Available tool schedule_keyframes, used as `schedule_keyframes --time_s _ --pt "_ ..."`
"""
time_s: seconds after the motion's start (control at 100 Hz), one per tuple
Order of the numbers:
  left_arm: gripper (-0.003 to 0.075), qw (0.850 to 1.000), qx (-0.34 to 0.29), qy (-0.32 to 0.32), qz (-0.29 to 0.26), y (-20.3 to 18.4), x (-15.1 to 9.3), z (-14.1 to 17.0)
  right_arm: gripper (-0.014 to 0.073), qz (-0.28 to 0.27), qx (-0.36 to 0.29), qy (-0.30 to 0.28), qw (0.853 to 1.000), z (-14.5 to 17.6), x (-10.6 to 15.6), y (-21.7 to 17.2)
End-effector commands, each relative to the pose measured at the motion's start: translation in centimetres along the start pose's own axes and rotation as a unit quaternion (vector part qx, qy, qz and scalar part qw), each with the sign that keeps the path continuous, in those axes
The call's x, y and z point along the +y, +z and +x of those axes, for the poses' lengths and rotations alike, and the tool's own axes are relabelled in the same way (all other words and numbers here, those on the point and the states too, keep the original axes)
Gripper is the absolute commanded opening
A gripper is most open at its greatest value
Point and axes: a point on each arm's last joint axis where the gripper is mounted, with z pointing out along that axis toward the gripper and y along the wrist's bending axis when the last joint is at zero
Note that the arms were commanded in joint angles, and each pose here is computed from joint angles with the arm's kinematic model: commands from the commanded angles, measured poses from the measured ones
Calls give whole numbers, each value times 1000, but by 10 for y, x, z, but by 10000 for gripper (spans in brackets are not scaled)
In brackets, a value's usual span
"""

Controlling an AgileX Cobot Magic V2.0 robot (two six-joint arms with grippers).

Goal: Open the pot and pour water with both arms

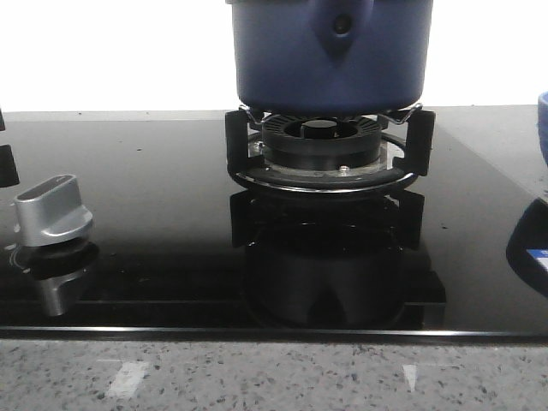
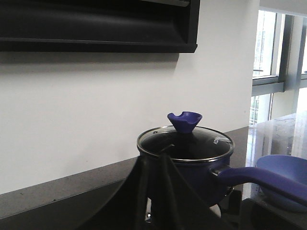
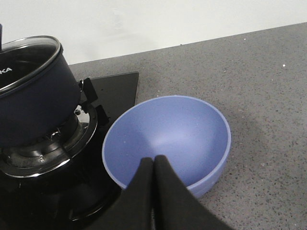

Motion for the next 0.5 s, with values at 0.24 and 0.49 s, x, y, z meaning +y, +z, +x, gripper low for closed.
schedule_keyframes --time_s 0.24,0.49 --pt "-20 1000 7 27 2 -8 -2 7 -74 -8 -42 -10 999 -13 2 -2" --pt "-20 992 102 -8 -78 -39 3 53 -74 -8 -42 -10 999 -13 2 -2"
